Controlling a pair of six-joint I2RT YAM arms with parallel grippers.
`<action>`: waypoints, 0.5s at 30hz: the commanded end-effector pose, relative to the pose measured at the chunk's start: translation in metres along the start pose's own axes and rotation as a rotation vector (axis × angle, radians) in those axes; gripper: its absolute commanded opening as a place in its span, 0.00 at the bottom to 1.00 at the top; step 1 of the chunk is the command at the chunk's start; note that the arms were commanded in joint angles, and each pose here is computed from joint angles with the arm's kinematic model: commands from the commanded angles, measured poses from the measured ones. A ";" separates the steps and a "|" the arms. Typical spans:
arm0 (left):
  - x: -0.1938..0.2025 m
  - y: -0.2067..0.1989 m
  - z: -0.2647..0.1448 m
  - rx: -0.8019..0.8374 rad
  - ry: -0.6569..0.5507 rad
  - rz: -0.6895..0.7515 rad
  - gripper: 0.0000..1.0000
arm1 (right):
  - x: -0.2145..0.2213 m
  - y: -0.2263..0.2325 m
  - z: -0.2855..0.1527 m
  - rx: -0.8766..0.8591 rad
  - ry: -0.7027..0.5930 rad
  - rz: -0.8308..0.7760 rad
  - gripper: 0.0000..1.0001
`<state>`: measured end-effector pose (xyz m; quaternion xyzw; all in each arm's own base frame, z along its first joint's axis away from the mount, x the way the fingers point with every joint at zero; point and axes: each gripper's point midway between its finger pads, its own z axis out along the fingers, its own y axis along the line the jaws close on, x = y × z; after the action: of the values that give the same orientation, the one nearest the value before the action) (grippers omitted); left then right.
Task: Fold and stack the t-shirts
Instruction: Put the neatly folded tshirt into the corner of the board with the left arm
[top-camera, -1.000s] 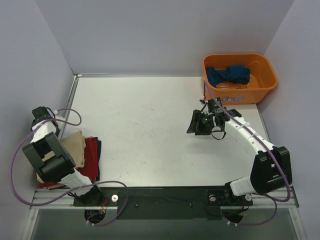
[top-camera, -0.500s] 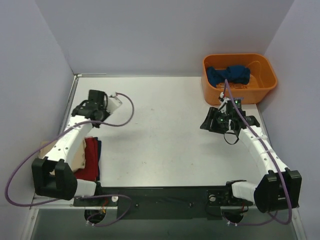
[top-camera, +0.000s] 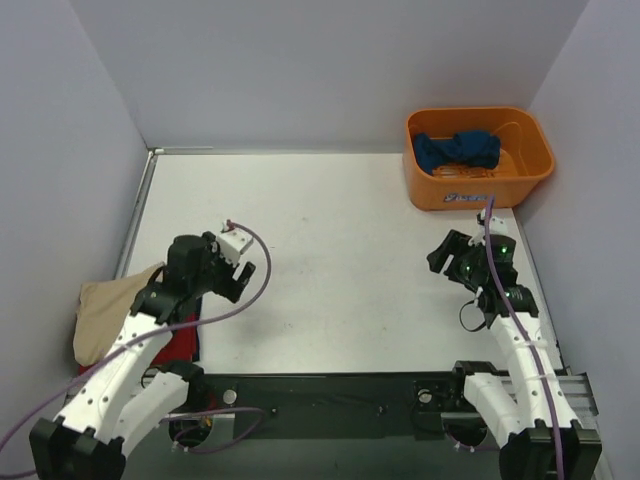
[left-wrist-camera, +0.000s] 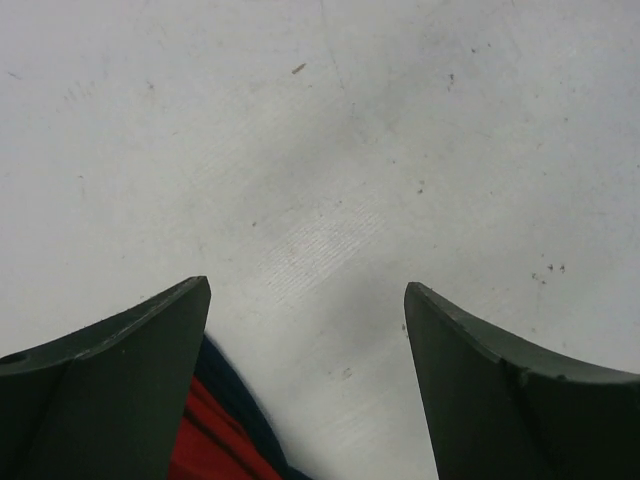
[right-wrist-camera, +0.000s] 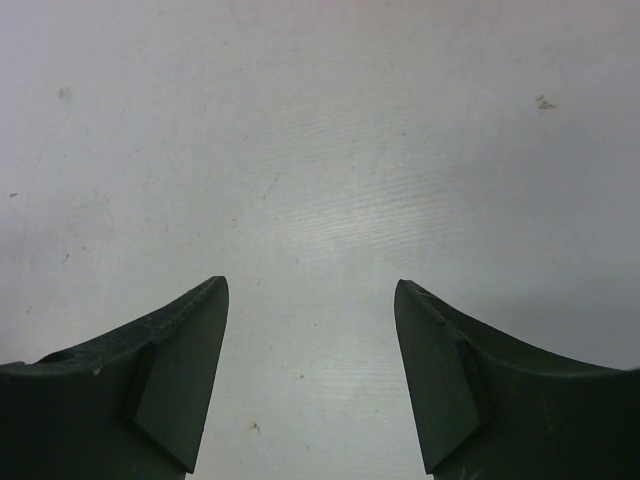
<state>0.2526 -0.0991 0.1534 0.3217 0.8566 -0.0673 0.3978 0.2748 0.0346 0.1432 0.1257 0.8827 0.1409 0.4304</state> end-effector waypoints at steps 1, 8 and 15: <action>-0.052 0.027 -0.004 -0.210 -0.460 -0.109 0.90 | -0.017 -0.015 0.000 0.030 -0.228 -0.052 0.64; -0.014 0.045 -0.002 -0.391 -0.606 -0.265 0.91 | 0.004 -0.044 0.011 0.057 -0.476 -0.100 0.82; 0.039 0.059 0.012 -0.533 -0.602 -0.403 0.91 | 0.007 -0.058 0.012 0.110 -0.529 -0.118 0.90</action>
<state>0.2678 -0.0535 0.0993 0.0830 0.7836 -0.0136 0.6156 0.2550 -0.0020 0.0644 0.1299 0.8089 0.0547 0.5708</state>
